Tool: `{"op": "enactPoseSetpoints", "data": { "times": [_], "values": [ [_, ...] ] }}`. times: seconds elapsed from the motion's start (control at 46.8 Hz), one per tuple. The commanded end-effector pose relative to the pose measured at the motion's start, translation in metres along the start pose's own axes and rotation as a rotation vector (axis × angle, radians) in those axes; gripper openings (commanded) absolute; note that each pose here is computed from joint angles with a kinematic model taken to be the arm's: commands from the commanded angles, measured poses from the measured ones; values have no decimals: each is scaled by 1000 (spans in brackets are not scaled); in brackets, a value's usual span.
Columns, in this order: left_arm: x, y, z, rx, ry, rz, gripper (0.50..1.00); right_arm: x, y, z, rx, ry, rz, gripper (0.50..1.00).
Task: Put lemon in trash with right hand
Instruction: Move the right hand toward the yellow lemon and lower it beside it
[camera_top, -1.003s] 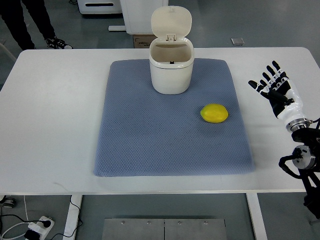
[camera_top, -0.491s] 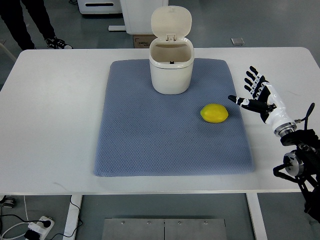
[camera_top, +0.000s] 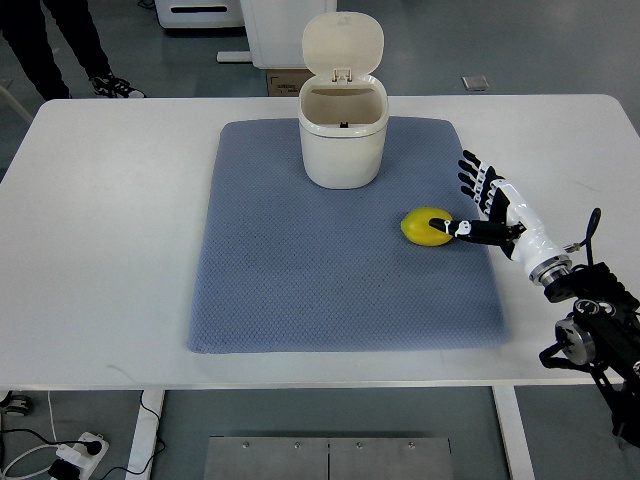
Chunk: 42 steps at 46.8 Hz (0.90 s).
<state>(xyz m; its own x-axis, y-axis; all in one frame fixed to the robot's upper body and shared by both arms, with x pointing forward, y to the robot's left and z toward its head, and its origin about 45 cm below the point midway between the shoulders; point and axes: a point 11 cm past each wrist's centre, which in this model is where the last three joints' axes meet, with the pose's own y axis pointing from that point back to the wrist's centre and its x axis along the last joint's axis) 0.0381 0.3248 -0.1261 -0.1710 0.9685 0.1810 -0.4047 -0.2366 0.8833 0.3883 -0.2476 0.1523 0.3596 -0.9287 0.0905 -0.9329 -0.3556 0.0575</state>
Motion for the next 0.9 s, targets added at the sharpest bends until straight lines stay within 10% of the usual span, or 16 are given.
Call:
{"op": "enactPoseSetpoints", "data": {
  "times": [0.0,0.875],
  "values": [
    [0,0,0,0,0,0,1000,-2,0,2,0,4,-7,1000],
    [0,0,0,0,0,0,1000,-16,6,24,-7,49,-15,968]
  ]
}}
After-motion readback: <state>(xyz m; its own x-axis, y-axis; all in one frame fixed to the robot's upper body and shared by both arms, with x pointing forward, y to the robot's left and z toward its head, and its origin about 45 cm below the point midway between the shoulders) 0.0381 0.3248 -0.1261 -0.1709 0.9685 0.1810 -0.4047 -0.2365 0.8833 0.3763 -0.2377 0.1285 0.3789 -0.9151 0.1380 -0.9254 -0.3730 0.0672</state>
